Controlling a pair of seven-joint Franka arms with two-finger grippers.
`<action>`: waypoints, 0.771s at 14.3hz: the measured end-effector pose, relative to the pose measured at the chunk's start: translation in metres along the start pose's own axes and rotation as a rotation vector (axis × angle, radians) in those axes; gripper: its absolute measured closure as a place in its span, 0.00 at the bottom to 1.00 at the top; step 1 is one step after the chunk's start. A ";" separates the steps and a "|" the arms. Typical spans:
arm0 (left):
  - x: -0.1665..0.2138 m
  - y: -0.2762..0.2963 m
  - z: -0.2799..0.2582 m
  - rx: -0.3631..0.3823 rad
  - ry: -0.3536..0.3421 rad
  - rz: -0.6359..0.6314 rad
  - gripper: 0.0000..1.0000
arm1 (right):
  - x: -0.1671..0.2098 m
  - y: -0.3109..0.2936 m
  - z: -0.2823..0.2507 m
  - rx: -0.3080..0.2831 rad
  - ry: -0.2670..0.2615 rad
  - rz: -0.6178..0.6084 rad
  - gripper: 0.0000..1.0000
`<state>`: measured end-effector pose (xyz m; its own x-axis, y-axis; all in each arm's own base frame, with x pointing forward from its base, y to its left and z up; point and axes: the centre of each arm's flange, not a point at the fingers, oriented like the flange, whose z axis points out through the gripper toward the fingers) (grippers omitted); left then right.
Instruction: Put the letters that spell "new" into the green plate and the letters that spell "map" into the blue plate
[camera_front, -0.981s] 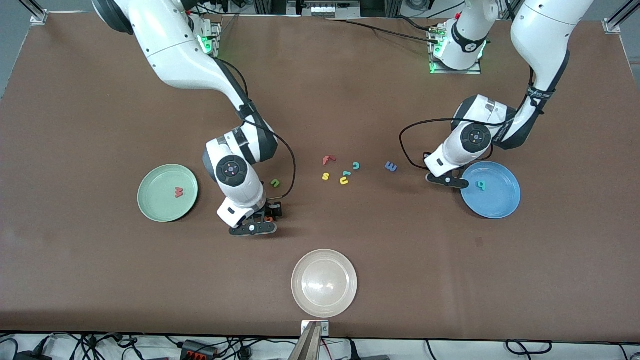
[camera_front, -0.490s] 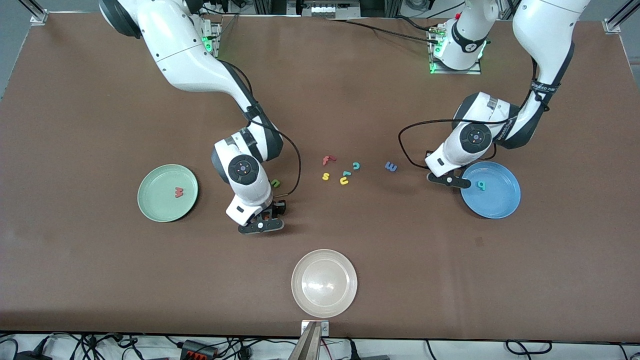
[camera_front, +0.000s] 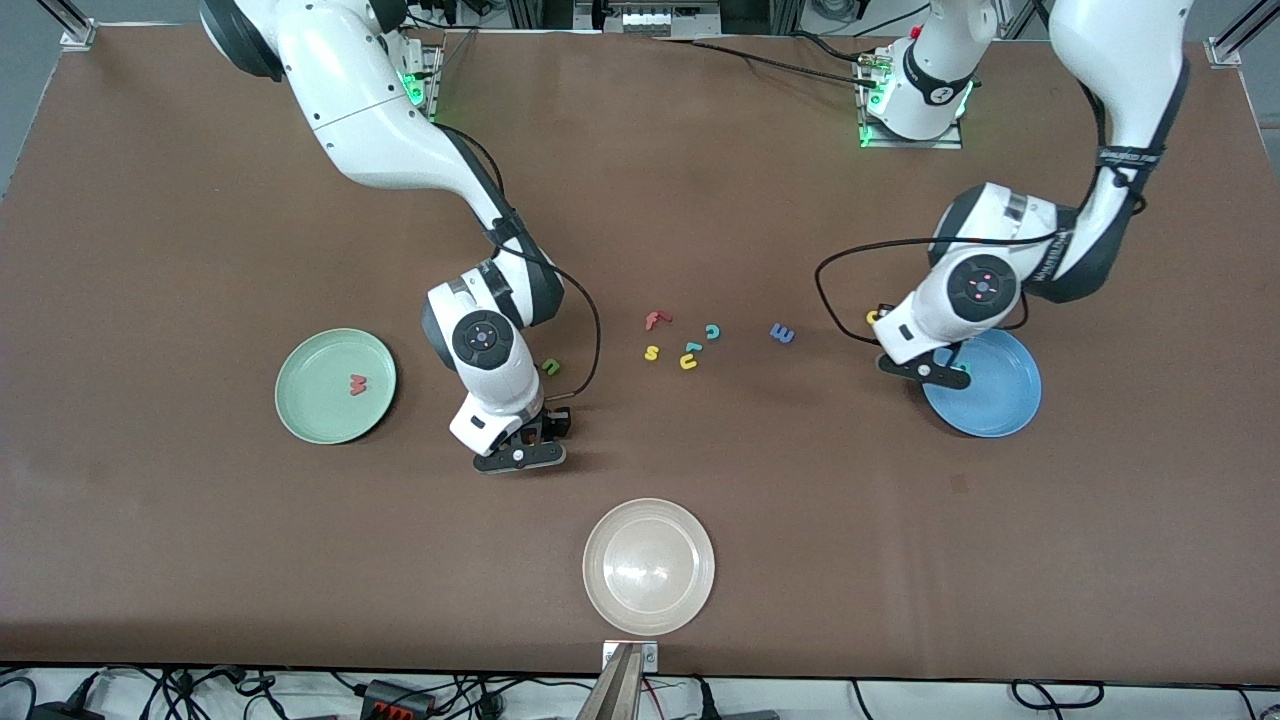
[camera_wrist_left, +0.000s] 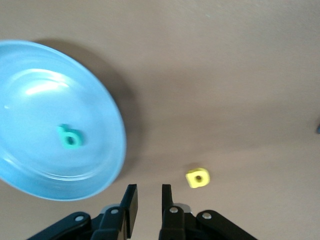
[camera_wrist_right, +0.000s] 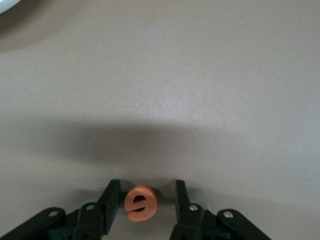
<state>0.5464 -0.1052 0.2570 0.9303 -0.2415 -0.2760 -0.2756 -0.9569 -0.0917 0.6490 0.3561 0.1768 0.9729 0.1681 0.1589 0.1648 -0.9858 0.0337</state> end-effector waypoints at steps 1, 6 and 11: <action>0.001 -0.015 -0.002 -0.006 0.002 0.013 0.73 | 0.000 0.000 0.000 0.000 0.000 0.000 0.47; 0.001 -0.055 -0.003 -0.024 0.010 0.034 0.73 | 0.001 -0.002 -0.001 0.003 0.003 -0.001 0.65; 0.005 -0.072 0.012 -0.039 0.009 0.019 0.72 | 0.001 -0.001 -0.001 0.003 0.002 0.012 0.72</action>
<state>0.5676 -0.0351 0.2505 0.9273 -0.2611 -0.2683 -0.2839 -0.9576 -0.0491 0.6493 0.3576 0.1783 0.9745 0.1565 0.1608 0.1539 -0.9877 0.0288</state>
